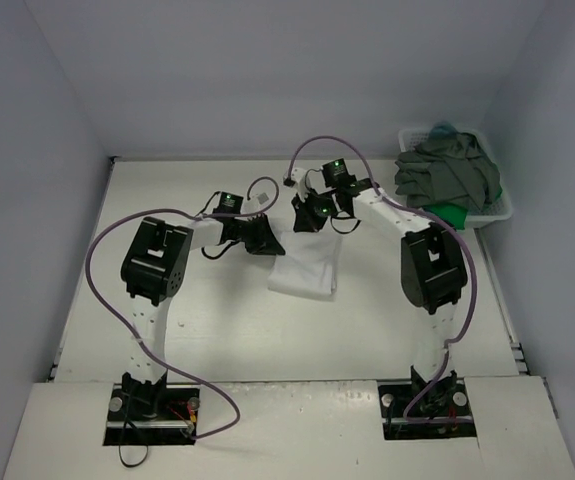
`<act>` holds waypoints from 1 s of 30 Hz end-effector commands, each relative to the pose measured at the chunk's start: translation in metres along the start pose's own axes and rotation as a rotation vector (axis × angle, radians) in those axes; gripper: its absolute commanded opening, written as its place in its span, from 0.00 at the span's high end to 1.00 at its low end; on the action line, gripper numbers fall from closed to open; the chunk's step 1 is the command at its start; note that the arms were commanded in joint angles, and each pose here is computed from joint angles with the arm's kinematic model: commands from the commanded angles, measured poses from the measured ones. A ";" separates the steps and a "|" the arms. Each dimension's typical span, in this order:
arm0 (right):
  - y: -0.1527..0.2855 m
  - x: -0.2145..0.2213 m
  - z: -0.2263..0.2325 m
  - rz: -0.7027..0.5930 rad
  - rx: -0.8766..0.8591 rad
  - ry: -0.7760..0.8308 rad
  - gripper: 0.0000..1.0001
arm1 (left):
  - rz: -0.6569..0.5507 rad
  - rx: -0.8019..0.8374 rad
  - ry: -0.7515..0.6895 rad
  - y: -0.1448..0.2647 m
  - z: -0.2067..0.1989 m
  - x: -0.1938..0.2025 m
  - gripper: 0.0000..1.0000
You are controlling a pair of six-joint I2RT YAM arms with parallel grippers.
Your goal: Fold and stack the t-shirts
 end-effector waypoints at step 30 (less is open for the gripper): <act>0.085 -0.045 0.011 -0.193 0.133 0.159 1.00 | -0.030 -0.565 -0.055 0.187 0.062 -0.057 1.00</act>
Point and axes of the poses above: each gripper's point midway between its finger pads, its own y axis back along the fingers, its own z axis along the line the jaws close on, x = y × z, the point moved 9 cm from there along y, back along the fingers, and after that the axes turned 13 degrees about -y, right-handed, at the moved point
